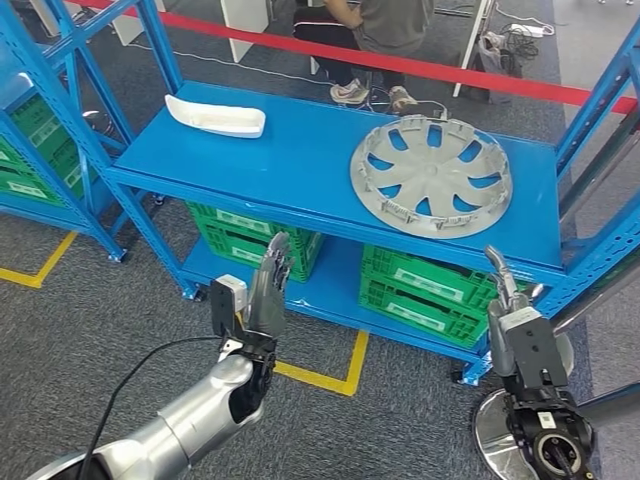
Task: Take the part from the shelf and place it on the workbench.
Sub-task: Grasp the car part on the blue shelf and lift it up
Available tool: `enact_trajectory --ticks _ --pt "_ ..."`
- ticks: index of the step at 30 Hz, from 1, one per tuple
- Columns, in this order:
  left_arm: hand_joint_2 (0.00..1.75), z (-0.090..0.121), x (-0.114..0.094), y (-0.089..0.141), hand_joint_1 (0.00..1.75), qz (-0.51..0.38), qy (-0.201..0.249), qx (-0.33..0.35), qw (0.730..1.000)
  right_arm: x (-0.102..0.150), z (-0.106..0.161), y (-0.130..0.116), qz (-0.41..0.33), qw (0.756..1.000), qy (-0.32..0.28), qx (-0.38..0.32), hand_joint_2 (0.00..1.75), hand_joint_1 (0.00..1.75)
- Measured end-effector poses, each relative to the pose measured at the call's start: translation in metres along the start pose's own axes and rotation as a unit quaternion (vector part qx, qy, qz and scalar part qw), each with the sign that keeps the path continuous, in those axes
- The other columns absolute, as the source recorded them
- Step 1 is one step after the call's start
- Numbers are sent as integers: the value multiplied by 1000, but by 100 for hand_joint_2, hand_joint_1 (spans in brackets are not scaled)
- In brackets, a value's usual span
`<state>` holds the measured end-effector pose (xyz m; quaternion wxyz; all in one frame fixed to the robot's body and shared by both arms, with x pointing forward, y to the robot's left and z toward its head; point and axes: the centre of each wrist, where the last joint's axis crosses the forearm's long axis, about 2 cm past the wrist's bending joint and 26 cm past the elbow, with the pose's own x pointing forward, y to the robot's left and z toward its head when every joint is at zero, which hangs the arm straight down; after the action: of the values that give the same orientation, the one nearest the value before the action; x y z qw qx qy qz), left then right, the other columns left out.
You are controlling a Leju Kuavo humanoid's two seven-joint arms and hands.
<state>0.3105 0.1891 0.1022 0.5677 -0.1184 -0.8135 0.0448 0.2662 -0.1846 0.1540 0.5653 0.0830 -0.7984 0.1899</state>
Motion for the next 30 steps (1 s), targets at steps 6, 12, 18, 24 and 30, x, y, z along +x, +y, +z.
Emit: enact_trajectory --ticks 6,12,18,24,30 --pt "0 0 0 0 0 0 0 -3 1000 0 0 0 0 1000 0 -2 0 0" --pt "0 0 0 -1 0 1 -1 -10 1000 0 0 0 1 1000 0 -3 0 0" --pt "0 0 0 -1 0 2 -2 -14 1000 0 0 0 0 1000 1 -3 0 0" --pt "0 -1 0 -1 0 2 -6 -15 1000 0 0 0 0 1000 -1 -1 0 0" --pt "0 0 0 -2 0 3 -6 -15 1000 -3 1 1 -2 1000 6 1 0 0"
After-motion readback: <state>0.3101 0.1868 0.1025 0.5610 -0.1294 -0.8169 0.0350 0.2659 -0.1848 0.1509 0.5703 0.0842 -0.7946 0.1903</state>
